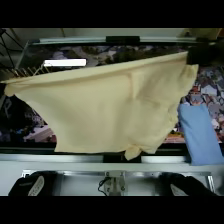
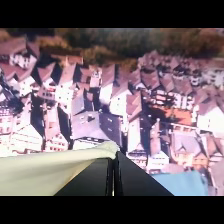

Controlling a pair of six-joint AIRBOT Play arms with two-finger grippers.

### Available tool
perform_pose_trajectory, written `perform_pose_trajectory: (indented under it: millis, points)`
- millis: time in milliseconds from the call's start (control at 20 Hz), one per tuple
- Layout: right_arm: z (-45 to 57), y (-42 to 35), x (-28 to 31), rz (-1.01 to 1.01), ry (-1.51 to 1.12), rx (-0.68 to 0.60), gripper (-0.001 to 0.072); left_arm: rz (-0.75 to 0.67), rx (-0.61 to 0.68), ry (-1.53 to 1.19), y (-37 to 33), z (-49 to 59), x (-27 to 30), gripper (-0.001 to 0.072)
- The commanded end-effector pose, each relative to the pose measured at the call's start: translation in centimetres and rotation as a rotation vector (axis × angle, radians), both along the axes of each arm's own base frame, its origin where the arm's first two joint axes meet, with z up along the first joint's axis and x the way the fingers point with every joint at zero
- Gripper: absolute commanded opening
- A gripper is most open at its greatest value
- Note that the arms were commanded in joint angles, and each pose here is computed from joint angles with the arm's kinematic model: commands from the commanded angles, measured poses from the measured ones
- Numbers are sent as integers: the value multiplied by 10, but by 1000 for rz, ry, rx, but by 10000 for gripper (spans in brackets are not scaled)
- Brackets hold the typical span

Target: Fold the shirts.

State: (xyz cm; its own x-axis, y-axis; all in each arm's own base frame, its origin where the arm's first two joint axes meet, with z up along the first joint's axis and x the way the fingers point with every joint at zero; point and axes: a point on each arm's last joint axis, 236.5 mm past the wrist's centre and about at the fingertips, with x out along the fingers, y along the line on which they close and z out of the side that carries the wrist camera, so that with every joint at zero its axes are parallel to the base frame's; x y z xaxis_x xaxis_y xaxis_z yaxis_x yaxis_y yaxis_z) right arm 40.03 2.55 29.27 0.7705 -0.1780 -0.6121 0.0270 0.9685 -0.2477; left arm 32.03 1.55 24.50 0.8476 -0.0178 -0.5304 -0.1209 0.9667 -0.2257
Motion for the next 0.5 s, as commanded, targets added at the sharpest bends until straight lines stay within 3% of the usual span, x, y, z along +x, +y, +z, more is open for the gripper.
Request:
perform_pose_trajectory:
  millis: [0,200,450]
  points:
    - [-88,39,95,55,35,-6,54,36,-25,65,14,-70,51,33]
    - [-137,87,180,108,-120,118,54,66,-78,96,24,-122,119,34]
    - [-211,104,202,44,-48,246,54,88,-224,267,13,-213,148,35]
